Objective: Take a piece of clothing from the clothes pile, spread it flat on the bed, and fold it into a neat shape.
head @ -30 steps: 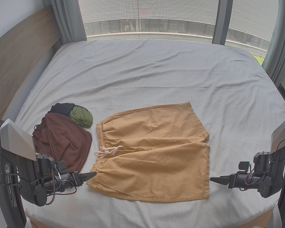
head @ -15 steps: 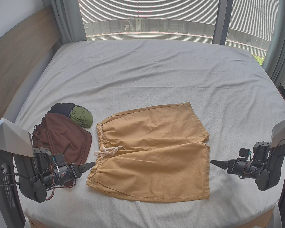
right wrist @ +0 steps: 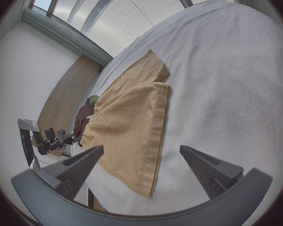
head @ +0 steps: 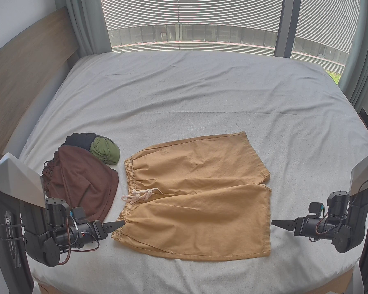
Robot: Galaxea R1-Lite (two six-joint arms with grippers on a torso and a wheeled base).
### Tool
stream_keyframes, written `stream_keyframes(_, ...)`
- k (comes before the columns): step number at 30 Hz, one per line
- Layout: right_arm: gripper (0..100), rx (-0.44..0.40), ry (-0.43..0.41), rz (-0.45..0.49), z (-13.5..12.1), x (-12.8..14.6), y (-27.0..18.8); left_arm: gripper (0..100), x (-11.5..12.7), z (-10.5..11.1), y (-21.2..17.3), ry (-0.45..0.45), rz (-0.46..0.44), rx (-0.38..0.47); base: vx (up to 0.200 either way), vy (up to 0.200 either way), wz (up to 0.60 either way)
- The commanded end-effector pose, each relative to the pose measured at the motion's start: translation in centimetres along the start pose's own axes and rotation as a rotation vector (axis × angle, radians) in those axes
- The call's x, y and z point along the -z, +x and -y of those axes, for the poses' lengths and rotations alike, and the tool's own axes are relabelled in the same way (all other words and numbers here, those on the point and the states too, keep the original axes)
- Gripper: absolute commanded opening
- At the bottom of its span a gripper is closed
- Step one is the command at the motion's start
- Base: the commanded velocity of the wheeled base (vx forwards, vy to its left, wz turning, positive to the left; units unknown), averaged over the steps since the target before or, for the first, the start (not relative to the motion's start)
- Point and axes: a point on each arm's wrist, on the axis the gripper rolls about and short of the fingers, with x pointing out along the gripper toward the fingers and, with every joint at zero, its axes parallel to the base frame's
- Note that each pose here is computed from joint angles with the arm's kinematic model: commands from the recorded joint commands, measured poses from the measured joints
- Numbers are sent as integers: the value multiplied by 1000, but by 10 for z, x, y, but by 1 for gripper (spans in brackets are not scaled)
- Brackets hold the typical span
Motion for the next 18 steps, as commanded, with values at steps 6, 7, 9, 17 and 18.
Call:
stream_keyframes(6, 100, -1, -1, -44, 2, 10, 1, 100, 22, 4, 4, -16, -101, -4, 0, 0, 0)
stream_keyframes(7, 100, -1, -1, -44, 2, 10, 1, 100, 22, 4, 4, -15, -102, -3, 0, 0, 0)
stream_keyframes(9, 100, -2, -1, -42, 3, 9, 1, 100, 23, 4, 4, -18, -103, -4, 0, 0, 0)
stream_keyframes(17, 100, -1, 0, -43, 3, 10, 1, 100, 25, 3, 7, -17, -114, -5, 0, 0, 0)
stream_keyframes(18, 100, -1, 0, -43, 3, 10, 1, 100, 25, 3, 7, -18, -113, -7, 0, 0, 0)
